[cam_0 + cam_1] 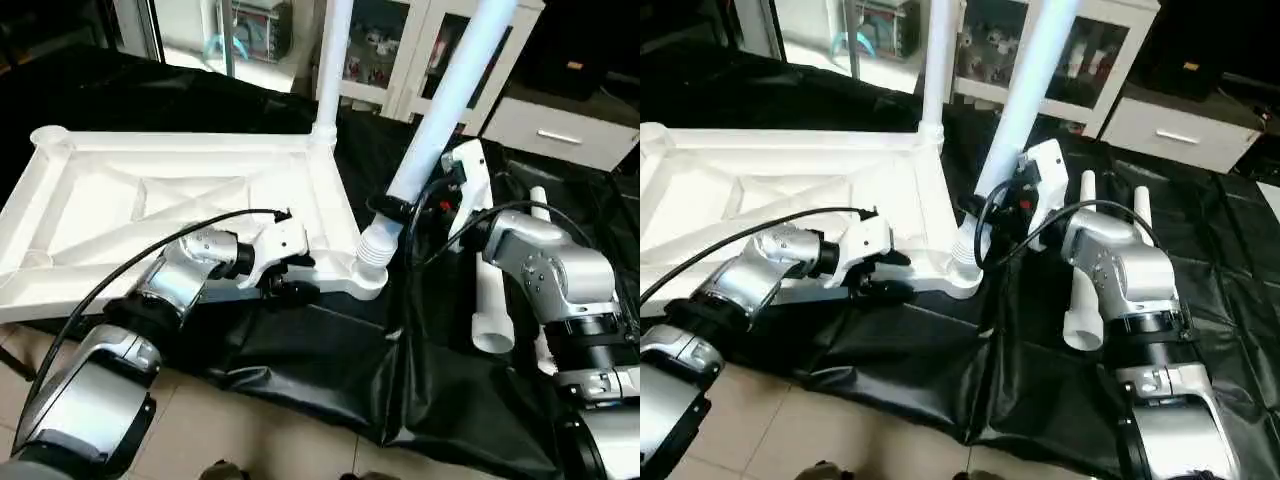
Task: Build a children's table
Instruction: Pick table leg
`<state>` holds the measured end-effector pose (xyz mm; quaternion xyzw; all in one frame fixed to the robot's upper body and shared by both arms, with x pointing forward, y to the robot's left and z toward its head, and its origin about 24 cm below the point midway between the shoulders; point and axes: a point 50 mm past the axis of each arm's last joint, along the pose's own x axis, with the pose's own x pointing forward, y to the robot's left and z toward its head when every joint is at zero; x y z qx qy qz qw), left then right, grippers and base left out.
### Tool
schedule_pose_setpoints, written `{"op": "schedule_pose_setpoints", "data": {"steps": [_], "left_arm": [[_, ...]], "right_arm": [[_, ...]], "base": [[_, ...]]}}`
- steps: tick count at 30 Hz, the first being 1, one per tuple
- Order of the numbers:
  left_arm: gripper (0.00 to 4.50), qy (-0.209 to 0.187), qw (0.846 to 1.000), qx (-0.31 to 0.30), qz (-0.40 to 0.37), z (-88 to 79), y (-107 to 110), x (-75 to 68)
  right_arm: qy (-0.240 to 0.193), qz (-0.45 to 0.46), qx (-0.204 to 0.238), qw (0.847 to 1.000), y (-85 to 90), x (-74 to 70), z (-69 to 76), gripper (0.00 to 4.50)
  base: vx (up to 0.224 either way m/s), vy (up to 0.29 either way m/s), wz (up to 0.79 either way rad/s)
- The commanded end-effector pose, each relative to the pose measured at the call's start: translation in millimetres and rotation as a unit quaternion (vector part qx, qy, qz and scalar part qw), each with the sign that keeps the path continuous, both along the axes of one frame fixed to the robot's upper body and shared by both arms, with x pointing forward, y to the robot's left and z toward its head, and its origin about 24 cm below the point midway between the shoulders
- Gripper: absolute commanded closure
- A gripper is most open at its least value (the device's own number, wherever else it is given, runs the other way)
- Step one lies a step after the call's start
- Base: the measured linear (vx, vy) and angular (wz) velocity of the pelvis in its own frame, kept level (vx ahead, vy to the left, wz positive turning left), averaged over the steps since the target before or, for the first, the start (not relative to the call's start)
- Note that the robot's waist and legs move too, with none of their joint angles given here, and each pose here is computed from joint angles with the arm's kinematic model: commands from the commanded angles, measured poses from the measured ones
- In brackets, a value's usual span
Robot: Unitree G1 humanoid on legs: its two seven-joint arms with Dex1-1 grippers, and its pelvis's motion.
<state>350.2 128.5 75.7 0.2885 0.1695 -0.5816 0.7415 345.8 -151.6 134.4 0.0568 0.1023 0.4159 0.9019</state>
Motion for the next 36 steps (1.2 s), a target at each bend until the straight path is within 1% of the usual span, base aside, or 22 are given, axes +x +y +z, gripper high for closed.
{"op": "schedule_pose_setpoints", "data": {"steps": [1, 2, 5, 7, 9, 10, 13, 15, 23, 24, 26, 28, 31, 34, 36], "left_arm": [[2.38, 0.001, 1.0, 0.014, -0.014, 1.3, -3.2, 1.8], [2.42, 0.002, 1.0, 0.014, -0.015, 1.2, -3.3, 1.7], [2.8, 0.014, 0.999, 0.033, -0.031, -1.4, -2.0, 0.4], [2.87, 0.017, 0.998, 0.04, -0.035, -2.1, -0.6, 0.0], [3.12, 0.022, 0.998, 0.052, -0.04, -3.0, 2.4, -0.8], [3.25, 0.022, 0.997, 0.056, -0.04, -3.3, 3.3, -0.9], [3.39, 0.026, 0.997, 0.059, -0.043, -4.4, 4.8, -1.7], [3.61, 0.031, 0.997, 0.062, -0.044, -6.0, 6.0, -2.6], [3.61, 0.033, 0.996, 0.066, -0.042, -7.6, 6.8, -3.1], [3.67, 0.034, 0.996, 0.068, -0.041, -8.6, 7.4, -3.3], [3.91, 0.037, 0.996, 0.07, -0.04, -11.9, 7.1, -5.2], [4.04, 0.037, 0.996, 0.065, -0.039, -12.4, 6.2, -5.6], [4.36, 0.034, 0.997, 0.051, -0.04, -12.3, 2.8, -6.3], [4.49, 0.034, 0.998, 0.042, -0.045, -12.2, -1.0, -7.5], [4.5, 0.036, 0.997, 0.042, -0.047, -12.9, -1.8, -8.3]], "right_arm": [[-0.009, 0.007, -0.002, 1.0, -2.2, -3.5, 4.6, 2.67], [-0.009, 0.008, -0.002, 1.0, -2.2, -3.6, 4.5, 2.67], [-0.008, 0.012, -0.004, 1.0, -1.6, -5.1, 4.1, 2.67], [-0.008, 0.013, -0.005, 1.0, -1.8, -5.1, 3.8, 2.67], [-0.008, 0.013, -0.006, 1.0, -2.0, -5.0, 3.4, 2.67], [-0.007, 0.013, -0.006, 1.0, -2.0, -5.0, 3.1, 2.67], [-0.006, 0.012, -0.006, 1.0, -2.2, -4.9, 1.9, 2.67], [-0.005, 0.012, -0.006, 1.0, -2.0, -5.0, 0.9, 2.67], [-0.005, 0.011, -0.006, 1.0, -1.7, -4.9, 0.6, 2.67], [-0.005, 0.011, -0.006, 1.0, -1.5, -4.8, 0.5, 2.67], [-0.002, 0.013, -0.021, 1.0, 1.9, -6.8, -5.5, 2.67], [-0.001, 0.014, -0.025, 1.0, 3.4, -7.6, -7.7, 2.67], [0.001, 0.014, -0.025, 1.0, 6.7, -9.2, -10.2, 2.67], [0.005, 0.014, -0.034, 0.999, 9.0, -9.0, -14.4, 2.67], [0.007, 0.011, -0.032, 0.999, 9.2, -8.2, -15.1, 2.67]], "base": [[0.0, 0.0, 0.0], [0.0, 0.0, 0.0], [0.0, 0.0, 0.0], [0.0, 0.0, 0.0], [0.0, 0.0, 0.0], [0.0, 0.0, 0.0], [0.0, 0.0, 0.0], [0.0, 0.0, 0.0], [0.0, 0.0, 0.0], [0.0, 0.0, 0.0], [0.0, 0.0, 0.0], [0.0, 0.0, 0.0], [0.0, 0.0, 0.0], [0.0, 0.0, 0.0], [0.0, 0.0, 0.0]]}}
